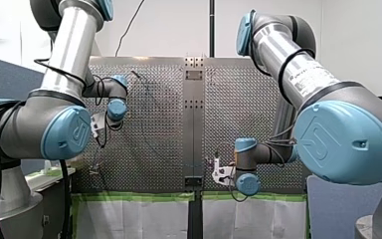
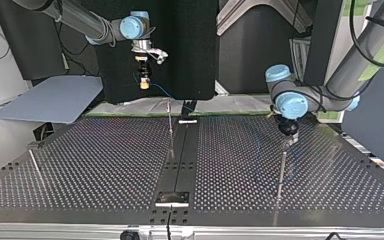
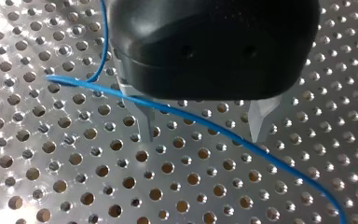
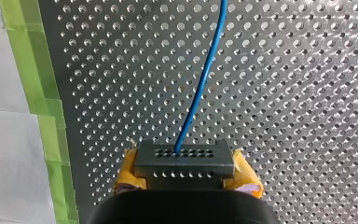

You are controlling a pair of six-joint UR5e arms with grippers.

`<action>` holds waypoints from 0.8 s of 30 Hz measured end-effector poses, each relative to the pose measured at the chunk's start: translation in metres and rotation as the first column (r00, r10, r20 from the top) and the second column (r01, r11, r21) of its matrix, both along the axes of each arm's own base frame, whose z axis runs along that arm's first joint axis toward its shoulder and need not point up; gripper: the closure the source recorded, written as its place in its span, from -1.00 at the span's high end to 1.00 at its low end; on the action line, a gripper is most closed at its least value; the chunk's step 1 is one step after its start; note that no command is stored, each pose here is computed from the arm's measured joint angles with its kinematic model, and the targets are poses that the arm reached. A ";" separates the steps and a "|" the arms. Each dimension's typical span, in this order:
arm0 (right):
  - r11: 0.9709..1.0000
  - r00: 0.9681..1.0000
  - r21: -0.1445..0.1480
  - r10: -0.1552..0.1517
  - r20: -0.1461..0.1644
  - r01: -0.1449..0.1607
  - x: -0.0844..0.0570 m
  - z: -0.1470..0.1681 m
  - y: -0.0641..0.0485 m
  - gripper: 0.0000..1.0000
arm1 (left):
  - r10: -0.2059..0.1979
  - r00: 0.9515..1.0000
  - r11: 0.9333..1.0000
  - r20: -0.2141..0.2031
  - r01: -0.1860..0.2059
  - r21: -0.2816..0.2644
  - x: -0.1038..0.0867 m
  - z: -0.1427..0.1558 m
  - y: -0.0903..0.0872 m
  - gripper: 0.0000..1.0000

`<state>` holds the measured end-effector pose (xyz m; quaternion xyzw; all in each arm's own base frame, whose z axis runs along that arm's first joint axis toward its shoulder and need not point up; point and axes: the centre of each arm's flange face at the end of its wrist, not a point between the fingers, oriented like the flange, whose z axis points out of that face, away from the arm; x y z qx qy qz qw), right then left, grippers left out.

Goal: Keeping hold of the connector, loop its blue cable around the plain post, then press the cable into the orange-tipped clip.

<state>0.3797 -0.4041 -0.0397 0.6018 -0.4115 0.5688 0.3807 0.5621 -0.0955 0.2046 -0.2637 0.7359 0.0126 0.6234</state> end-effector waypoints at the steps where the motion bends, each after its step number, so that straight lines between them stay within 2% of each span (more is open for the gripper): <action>1: 1.000 1.000 0.000 0.001 0.000 -0.001 0.000 0.000 0.000 -1.00 | 0.005 1.000 1.000 -0.007 -0.005 0.008 -0.001 0.000 0.000 1.00; 6: 1.000 1.000 0.000 0.003 0.001 -0.003 0.000 0.000 0.000 -1.00 | 0.017 0.999 0.999 -0.047 -0.015 0.037 -0.008 -0.002 -0.007 1.00; 12: 1.000 1.000 -0.002 0.004 0.002 -0.004 0.001 0.000 0.000 -1.00 | -0.004 0.994 0.998 -0.105 0.011 0.066 -0.031 0.002 -0.029 1.00; 17: 1.000 1.000 -0.003 0.004 0.003 -0.004 0.001 0.000 0.000 -1.00 | -0.022 0.996 0.996 -0.091 0.029 0.083 -0.053 0.012 -0.044 1.00; 20: 1.000 1.000 -0.003 0.005 0.003 -0.005 0.001 0.000 0.000 -1.00 | -0.022 0.997 0.995 -0.078 0.029 0.091 -0.063 0.016 -0.044 1.00; 24: 1.000 1.000 -0.002 0.007 0.005 -0.007 0.001 0.000 0.000 -1.00 | -0.008 0.995 0.994 -0.097 0.019 0.112 -0.078 0.020 -0.042 1.00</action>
